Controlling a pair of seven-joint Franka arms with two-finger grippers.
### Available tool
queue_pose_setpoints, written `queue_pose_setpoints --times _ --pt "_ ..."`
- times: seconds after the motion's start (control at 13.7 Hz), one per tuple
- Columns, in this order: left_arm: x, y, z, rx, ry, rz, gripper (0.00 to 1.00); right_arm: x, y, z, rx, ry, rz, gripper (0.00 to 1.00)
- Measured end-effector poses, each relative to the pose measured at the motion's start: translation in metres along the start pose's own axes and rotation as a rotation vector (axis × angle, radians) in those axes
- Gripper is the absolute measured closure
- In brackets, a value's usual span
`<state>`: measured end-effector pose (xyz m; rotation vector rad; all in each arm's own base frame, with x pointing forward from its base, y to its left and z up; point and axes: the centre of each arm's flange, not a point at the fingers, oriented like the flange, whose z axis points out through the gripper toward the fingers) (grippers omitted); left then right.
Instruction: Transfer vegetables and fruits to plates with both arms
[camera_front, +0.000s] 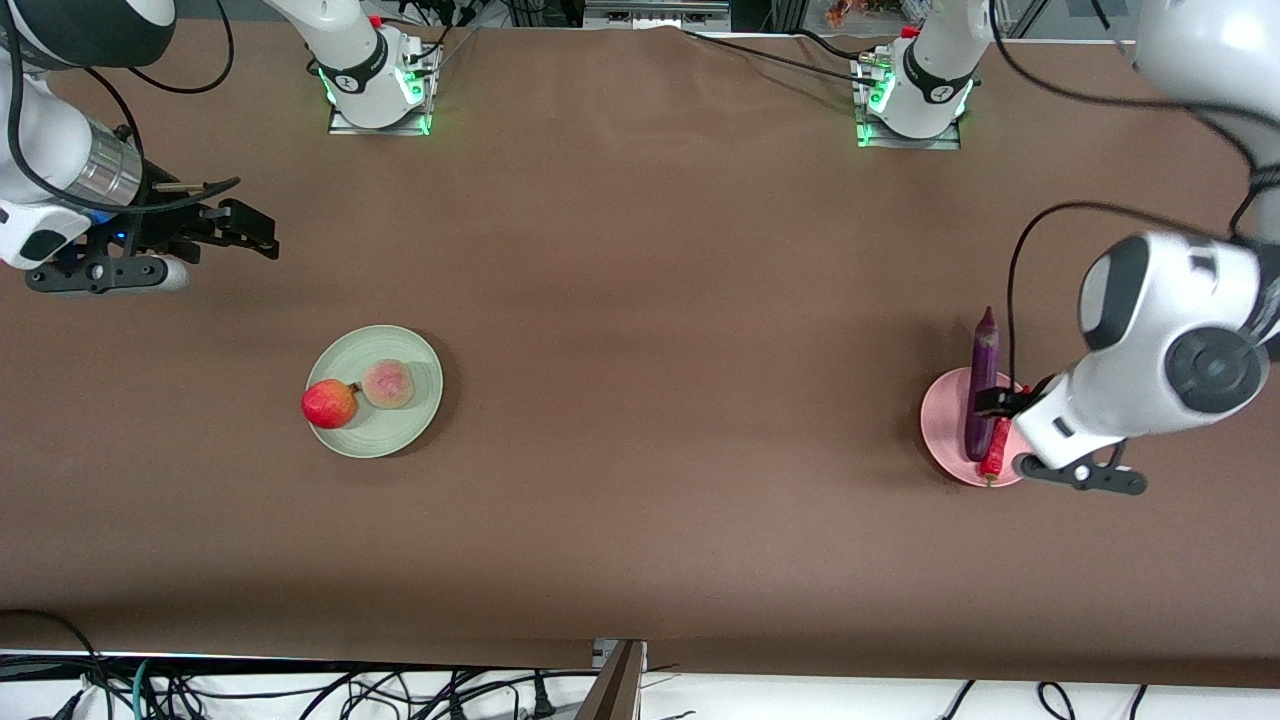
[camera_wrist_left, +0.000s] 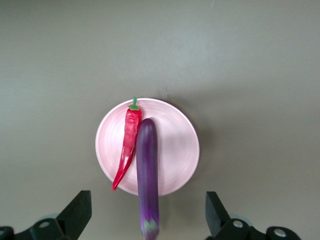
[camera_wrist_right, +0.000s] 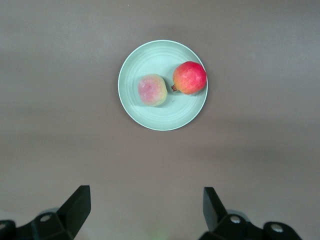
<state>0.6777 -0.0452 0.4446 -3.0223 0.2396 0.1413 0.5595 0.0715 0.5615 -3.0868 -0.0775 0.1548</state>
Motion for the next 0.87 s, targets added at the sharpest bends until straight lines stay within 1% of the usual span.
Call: queue_pose_setpoints --times 0.15,0.22,0.36,0.51,0.58,0.73,0.87 --pt "-0.034 0.001 -0.067 -0.036 0.016 -0.026 0.00 0.001 -0.002 -0.005 0.000 0.017 -0.003 0.00" --pt "-0.052 -0.001 -0.097 -0.037 0.032 -0.042 0.00 0.002 -0.002 -0.009 -0.001 0.027 -0.004 0.00" --pt "-0.092 -0.012 -0.142 -0.011 0.063 -0.089 0.00 0.003 0.001 -0.014 0.000 0.037 0.001 0.00" --pt "-0.125 -0.008 -0.156 -0.015 0.078 -0.105 0.00 0.004 0.003 -0.019 -0.008 0.051 0.002 0.00" --pt "-0.136 -0.002 -0.155 -0.019 0.080 -0.106 0.00 0.004 0.003 -0.024 -0.021 0.061 -0.001 0.00" --pt "-0.145 -0.005 -0.146 -0.042 0.076 -0.114 0.00 0.005 0.003 -0.027 -0.043 0.069 -0.005 0.00" --pt "-0.139 -0.013 -0.128 -0.045 0.066 -0.101 0.00 0.011 0.003 -0.018 -0.078 0.059 -0.012 0.00"
